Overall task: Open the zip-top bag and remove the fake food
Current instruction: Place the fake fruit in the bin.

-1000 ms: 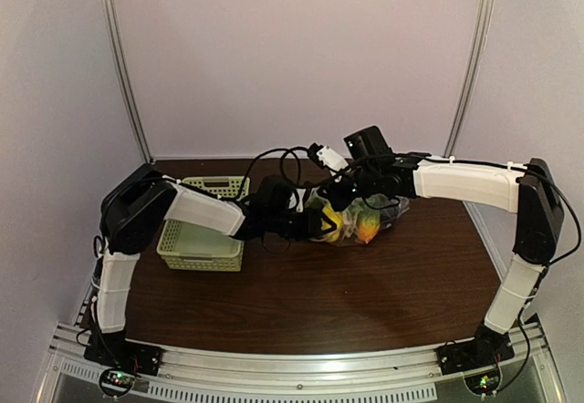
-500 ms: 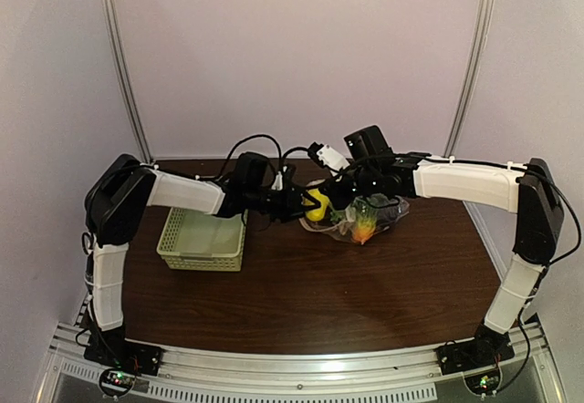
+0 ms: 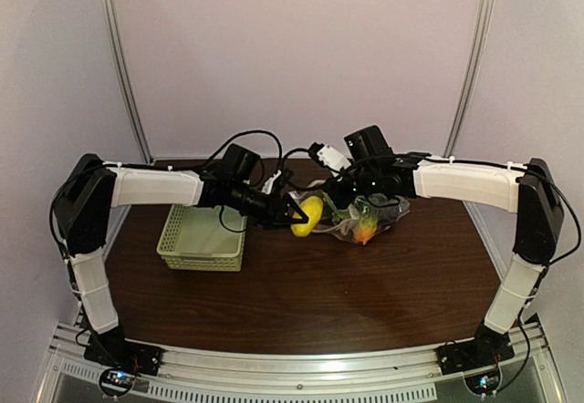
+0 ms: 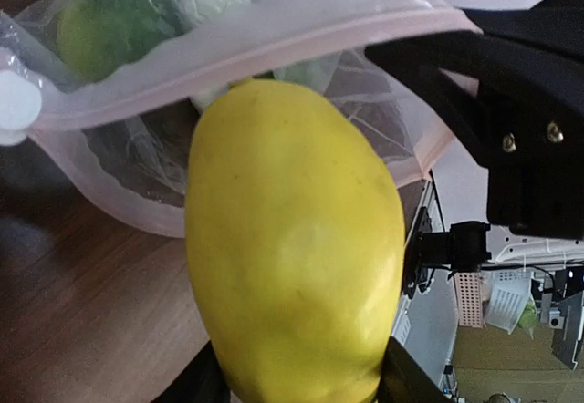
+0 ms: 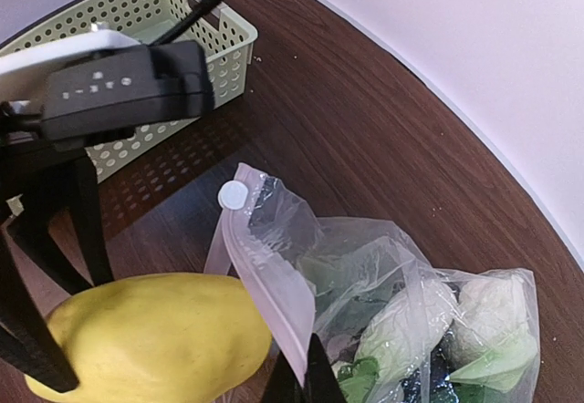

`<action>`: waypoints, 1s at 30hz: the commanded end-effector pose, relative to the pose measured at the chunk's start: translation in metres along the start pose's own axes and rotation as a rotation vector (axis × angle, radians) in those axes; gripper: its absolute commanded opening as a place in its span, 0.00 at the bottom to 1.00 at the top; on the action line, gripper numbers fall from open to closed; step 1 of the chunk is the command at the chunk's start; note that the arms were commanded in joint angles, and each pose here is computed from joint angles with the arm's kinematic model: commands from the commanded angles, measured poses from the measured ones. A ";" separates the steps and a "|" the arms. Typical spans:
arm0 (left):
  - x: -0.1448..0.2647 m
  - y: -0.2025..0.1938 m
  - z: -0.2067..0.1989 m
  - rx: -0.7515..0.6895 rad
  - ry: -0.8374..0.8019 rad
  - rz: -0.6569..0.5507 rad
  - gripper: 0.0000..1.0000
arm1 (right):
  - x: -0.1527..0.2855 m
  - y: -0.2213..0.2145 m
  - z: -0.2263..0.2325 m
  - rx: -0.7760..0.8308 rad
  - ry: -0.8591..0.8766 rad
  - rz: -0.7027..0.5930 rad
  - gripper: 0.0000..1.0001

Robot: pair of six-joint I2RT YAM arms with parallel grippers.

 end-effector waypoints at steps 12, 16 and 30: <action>0.105 -0.015 0.022 -0.244 0.533 0.120 0.36 | 0.013 -0.003 -0.009 -0.020 0.037 -0.005 0.00; 0.147 -0.014 0.054 -0.240 0.802 0.155 0.36 | 0.018 0.000 -0.005 -0.020 0.063 -0.015 0.00; 0.176 -0.008 0.152 -0.126 1.021 0.187 0.36 | 0.036 0.011 0.002 -0.030 0.104 -0.054 0.00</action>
Point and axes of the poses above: each gripper's point midway between its finger pads, its own x axis back along the fingers, its own z axis along the line the jaws close on, y = z × x, the point moved 2 cm from there along x, back along the fingers, and after that the axes turned 15 degrees about -x, right-handed, at the moved point
